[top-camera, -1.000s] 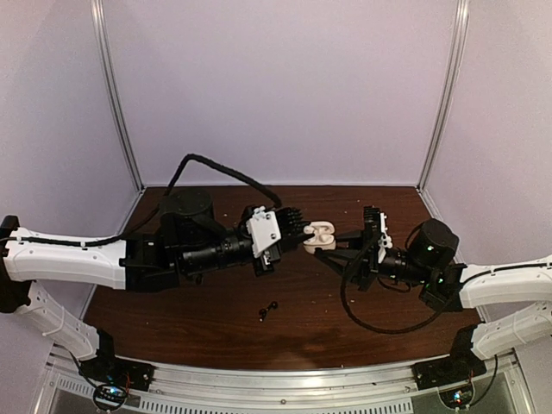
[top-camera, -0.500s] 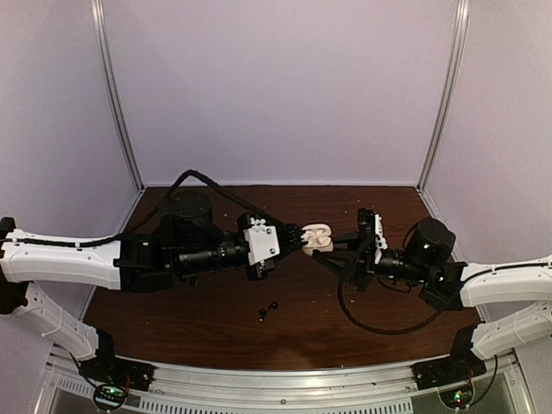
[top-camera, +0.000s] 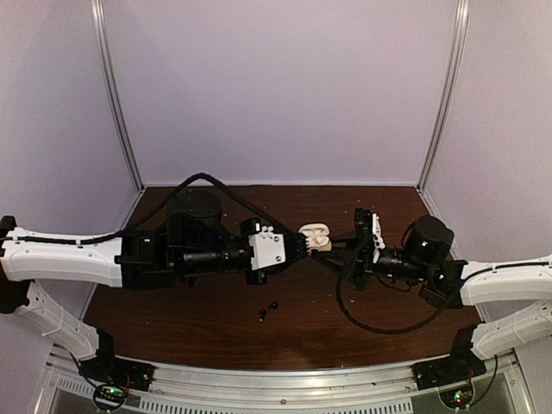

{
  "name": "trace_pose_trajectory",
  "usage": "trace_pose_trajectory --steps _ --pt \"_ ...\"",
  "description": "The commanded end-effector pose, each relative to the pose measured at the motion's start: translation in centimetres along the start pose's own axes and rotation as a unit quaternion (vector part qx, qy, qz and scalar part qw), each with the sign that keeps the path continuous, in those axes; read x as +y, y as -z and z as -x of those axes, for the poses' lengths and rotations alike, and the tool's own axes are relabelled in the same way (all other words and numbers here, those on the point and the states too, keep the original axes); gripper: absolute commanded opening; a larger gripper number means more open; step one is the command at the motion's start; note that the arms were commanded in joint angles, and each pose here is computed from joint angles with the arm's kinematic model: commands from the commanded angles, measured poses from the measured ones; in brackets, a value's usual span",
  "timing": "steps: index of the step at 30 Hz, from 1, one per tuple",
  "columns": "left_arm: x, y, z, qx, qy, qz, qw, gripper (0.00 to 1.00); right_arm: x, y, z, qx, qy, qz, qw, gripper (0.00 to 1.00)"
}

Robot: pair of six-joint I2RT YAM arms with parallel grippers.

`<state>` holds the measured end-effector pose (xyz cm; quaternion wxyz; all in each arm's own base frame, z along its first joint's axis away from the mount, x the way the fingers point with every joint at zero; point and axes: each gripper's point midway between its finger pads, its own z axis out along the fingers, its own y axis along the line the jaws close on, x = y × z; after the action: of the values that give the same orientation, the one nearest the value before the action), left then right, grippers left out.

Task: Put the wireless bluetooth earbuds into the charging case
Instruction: Insert the left earbud into the left side groove of the charging case, then close the charging case with the earbuds inside.

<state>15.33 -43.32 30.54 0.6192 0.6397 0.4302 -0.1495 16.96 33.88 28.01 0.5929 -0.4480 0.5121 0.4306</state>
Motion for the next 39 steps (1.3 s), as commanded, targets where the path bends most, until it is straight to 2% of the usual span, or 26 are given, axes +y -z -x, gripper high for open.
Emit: trace_pose_trajectory --steps 1,8,13,15,18,20,26,39 --pt "-1.4 -0.2 -0.6 0.016 0.011 -0.031 0.999 0.31 -0.2 0.1 4.5 -0.066 0.030 -0.006 0.997 0.00" --pt "-0.3 1.4 0.6 -0.010 0.033 -0.011 0.999 0.37 -0.2 0.5 3.8 -0.066 0.022 -0.012 0.998 0.00" --pt "0.3 3.3 1.0 -0.036 0.074 0.011 0.997 0.48 0.0 0.9 3.5 -0.061 0.016 -0.010 0.998 0.00" --pt "0.7 4.0 1.0 -0.045 0.092 0.023 0.994 0.57 0.1 1.0 3.4 -0.059 0.013 -0.008 0.998 0.00" --pt "1.4 4.7 0.7 -0.054 0.121 0.046 0.990 0.85 0.5 1.0 3.5 -0.056 0.009 0.003 0.998 0.00" --pt "1.5 4.6 0.3 -0.054 0.136 0.053 0.988 0.97 0.9 1.0 3.5 -0.053 0.006 0.014 0.998 0.00" --pt "0.9 3.6 0.5 -0.056 0.139 0.035 0.988 0.98 2.2 0.3 2.6 -0.023 -0.014 0.064 0.998 0.00" --pt "-1.8 1.6 0.8 -0.069 0.108 -0.032 0.991 0.98 3.1 -0.7 2.1 0.003 -0.032 0.101 0.994 0.00"
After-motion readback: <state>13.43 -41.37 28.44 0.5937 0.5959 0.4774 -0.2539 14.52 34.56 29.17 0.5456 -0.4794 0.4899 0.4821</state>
